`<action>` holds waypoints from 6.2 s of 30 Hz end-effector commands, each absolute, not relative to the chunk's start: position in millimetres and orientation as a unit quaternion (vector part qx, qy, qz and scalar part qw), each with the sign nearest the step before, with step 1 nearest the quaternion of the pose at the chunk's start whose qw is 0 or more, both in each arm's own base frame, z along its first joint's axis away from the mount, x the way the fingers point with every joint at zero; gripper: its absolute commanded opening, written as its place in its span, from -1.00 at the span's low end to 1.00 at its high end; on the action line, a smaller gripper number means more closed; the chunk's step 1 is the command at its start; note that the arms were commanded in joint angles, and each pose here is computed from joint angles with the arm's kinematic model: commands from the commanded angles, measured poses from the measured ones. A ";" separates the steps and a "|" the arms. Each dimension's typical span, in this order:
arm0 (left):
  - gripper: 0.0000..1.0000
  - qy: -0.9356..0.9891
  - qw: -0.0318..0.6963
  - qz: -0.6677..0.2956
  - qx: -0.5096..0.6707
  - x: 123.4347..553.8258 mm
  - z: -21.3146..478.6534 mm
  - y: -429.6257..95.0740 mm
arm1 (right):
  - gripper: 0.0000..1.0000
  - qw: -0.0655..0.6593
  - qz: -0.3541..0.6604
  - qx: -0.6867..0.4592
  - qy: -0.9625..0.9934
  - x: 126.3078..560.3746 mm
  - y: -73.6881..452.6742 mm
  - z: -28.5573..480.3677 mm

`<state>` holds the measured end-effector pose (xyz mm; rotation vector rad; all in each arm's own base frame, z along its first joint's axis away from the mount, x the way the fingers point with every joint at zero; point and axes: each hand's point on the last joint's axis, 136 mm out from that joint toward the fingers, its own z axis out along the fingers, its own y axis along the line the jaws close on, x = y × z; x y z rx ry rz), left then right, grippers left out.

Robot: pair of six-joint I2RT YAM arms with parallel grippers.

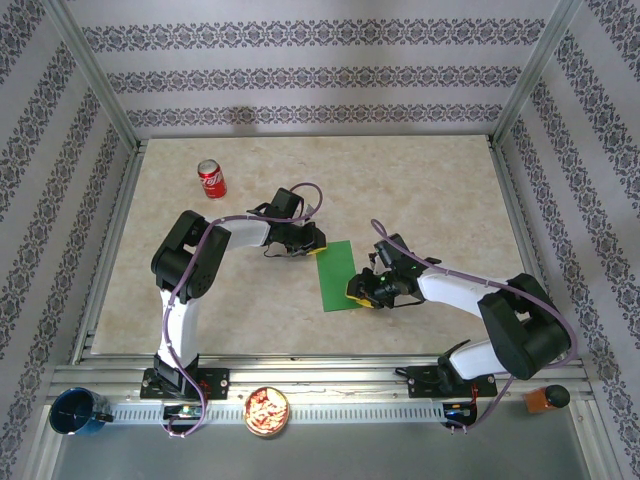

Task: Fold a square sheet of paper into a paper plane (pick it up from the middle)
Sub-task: Fold the triangle a second time at the center of the table.

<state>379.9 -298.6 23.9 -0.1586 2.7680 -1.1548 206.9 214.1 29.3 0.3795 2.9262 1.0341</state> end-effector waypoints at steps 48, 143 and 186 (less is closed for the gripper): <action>-0.65 0.935 0.015 -0.342 -0.090 362.8 -11.4 -280.1 | -0.26 0.009 0.352 0.129 0.927 207.7 219.1 30.5; 0.09 0.819 0.396 -0.249 0.331 271.0 138.6 -331.9 | -0.85 0.020 0.494 0.147 0.857 295.3 237.9 50.5; -0.85 0.812 0.356 0.037 0.462 256.9 70.8 -358.0 | -0.79 0.028 0.482 0.146 0.863 295.1 234.1 52.2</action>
